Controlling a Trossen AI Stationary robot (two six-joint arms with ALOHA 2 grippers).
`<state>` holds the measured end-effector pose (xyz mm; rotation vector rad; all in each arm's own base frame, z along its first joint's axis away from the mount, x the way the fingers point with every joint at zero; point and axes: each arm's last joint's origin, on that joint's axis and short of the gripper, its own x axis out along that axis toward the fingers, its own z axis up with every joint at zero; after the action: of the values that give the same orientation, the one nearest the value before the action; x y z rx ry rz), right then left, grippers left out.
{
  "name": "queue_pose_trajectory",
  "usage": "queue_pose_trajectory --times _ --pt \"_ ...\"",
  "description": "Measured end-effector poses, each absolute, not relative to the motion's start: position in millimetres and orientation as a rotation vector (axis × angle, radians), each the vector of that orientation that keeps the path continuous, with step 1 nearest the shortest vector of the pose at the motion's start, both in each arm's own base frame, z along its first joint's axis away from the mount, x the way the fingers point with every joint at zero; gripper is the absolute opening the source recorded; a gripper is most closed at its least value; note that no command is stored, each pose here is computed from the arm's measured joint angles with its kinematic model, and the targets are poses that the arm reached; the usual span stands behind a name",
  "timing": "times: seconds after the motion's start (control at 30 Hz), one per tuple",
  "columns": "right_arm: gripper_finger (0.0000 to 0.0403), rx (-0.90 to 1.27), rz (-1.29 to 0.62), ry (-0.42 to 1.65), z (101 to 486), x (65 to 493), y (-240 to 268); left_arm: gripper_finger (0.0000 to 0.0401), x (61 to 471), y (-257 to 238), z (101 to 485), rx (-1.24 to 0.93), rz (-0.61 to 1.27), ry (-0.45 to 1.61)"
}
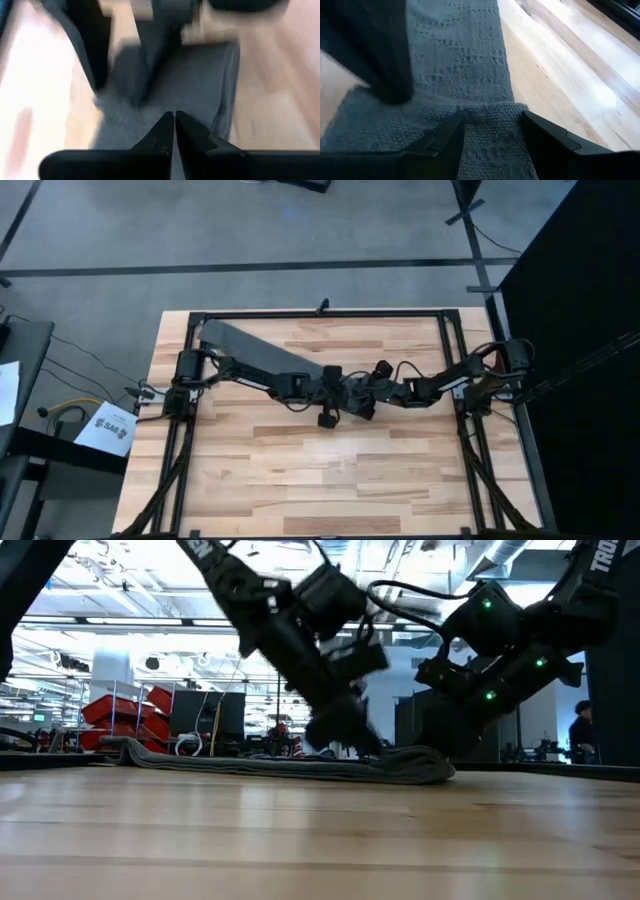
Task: Roll towel
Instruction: Roll the gray towel
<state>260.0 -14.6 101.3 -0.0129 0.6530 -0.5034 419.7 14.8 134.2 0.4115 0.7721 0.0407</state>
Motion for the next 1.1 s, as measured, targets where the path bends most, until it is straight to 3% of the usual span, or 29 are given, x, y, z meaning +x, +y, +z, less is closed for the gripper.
queue_pose_trajectory --times 0.23,0.5,0.87,1.1 --pt "0.0182 -0.009 -0.504 0.638 103 261 -15 0.0006 425 29 101 0.386 0.046 0.760" --pt "0.0182 -0.038 -0.523 0.695 110 253 -22 0.0006 423 34 95 0.373 0.052 0.782" --pt "0.0182 -0.120 -0.426 0.697 123 250 -19 0.0006 423 30 94 0.280 0.043 0.778" --pt "0.0182 -0.089 -0.258 0.669 142 245 -23 0.0006 423 23 93 0.262 0.024 0.773"
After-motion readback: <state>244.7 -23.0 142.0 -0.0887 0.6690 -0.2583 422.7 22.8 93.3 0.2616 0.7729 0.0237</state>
